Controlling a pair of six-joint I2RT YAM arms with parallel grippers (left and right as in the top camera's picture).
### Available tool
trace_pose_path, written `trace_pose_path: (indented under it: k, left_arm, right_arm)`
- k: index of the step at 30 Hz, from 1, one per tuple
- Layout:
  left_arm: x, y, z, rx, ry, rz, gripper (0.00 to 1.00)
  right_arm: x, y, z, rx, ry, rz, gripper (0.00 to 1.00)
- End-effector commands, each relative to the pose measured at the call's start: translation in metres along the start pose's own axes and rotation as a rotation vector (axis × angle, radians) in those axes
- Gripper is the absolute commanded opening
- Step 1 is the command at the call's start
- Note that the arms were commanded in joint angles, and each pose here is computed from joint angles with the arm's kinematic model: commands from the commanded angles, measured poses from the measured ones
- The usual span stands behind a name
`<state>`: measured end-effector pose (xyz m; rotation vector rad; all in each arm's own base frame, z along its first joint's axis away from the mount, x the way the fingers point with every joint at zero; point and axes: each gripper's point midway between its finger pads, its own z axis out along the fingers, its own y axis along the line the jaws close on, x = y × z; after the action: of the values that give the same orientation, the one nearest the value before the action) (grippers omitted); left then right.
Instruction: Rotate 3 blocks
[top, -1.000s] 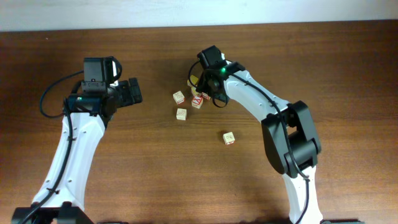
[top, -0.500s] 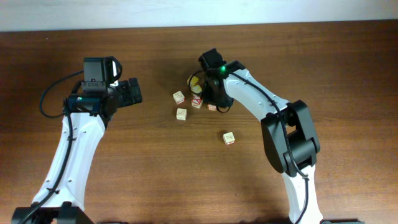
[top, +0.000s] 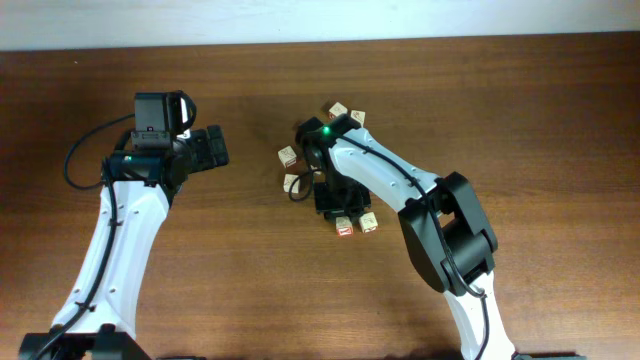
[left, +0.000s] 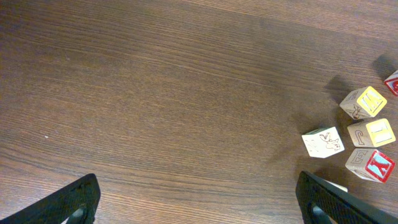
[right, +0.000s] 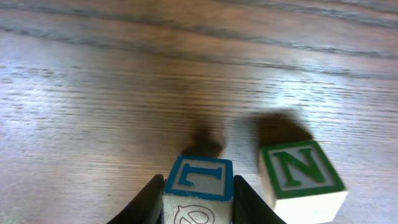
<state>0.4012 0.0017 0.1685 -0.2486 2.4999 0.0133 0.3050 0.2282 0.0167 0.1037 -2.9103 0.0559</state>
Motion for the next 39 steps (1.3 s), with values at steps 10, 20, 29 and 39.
trace_pose_path:
  k: [10, 20, 29, 39]
  left_arm:
    - [-0.004, 0.003, 0.0, -0.015, -0.01, -0.013, 0.99]
    - [-0.004, 0.003, 0.0, -0.015, -0.01, -0.013, 0.99]
    - [-0.004, 0.003, 0.0, -0.015, -0.01, -0.013, 0.99]
    - [-0.004, 0.003, 0.0, -0.015, -0.01, -0.013, 0.99]
  right_arm:
    - [-0.069, 0.024, -0.061, -0.137, -0.276, 0.033, 0.64]
    - [-0.136, 0.041, -0.043, -0.216, -0.465, 0.255, 0.59]
    - [-0.125, 0.03, -0.023, -0.147, -0.398, 0.262, 0.33]
    - [-0.011, 0.042, 0.008, -0.105, 0.048, 0.086, 0.31]
